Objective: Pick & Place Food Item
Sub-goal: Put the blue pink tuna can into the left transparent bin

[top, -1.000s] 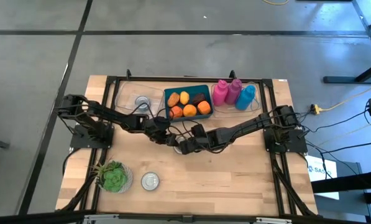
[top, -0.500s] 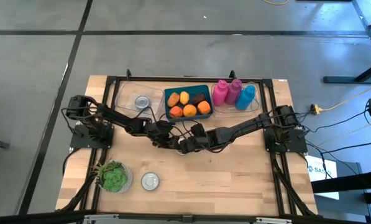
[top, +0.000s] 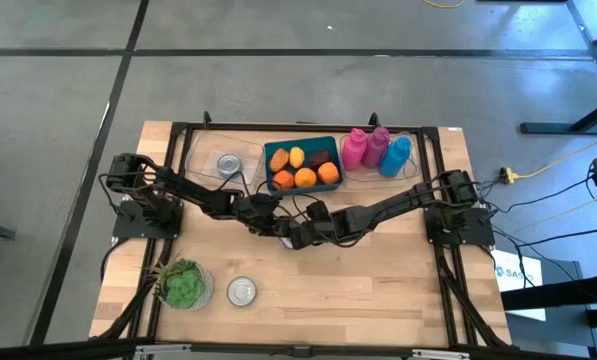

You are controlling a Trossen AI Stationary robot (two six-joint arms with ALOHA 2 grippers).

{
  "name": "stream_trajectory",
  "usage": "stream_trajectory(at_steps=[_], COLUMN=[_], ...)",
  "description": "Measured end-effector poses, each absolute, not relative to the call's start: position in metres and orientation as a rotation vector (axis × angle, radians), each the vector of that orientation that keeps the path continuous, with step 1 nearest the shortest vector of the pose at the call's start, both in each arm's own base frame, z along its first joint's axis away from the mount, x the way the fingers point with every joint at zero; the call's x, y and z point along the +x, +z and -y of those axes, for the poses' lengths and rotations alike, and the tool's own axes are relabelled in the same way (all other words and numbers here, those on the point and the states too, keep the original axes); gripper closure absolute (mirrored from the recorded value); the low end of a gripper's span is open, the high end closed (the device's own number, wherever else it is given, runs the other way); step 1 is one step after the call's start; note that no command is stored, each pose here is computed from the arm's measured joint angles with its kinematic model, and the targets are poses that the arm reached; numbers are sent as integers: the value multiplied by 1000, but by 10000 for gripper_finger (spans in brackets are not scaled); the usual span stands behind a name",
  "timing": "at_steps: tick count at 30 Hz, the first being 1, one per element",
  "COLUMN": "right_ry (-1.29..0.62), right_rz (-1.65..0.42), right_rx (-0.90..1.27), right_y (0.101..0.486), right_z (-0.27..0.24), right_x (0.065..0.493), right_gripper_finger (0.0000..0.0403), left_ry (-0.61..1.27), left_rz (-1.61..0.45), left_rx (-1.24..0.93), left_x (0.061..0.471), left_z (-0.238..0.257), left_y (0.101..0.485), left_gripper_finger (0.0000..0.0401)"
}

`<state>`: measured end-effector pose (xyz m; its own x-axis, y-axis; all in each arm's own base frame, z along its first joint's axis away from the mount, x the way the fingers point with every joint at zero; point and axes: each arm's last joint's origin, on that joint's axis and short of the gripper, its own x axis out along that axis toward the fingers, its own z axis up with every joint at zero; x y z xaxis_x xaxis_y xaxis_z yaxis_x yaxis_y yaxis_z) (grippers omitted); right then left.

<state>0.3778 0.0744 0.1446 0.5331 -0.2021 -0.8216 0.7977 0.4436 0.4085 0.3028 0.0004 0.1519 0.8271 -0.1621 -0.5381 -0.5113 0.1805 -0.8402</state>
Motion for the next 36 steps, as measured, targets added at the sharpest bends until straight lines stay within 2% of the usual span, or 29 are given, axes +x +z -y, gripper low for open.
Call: stream_trajectory(at_steps=[4,9,10,19,26,31,36], right_ry=[-704,-695,-696,-700,-686,-629,-583], right_rz=[-763,-752,-752,-744,-742,-702,-642], right_rx=[901,904,903,897,905,896,881], right_y=[145,146,147,147,150,172,200], right_z=[-74,-75,-75,-74,-75,-76,-81], right_x=[378,379,379,379,379,376,368], right_gripper_finger=[403,403,403,402,368,344,338], left_ry=[271,276,275,239,227,197,160], left_rz=[-591,-590,-590,-609,-607,-585,-553], left_rx=[-1389,-1407,-1409,-1366,-1358,-1360,-1338], left_x=[303,303,303,302,301,300,295], left_z=[-1,-1,-1,0,0,1,1], left_y=[152,152,152,153,156,164,178], left_gripper_finger=[127,228,235,234,234,234,234])
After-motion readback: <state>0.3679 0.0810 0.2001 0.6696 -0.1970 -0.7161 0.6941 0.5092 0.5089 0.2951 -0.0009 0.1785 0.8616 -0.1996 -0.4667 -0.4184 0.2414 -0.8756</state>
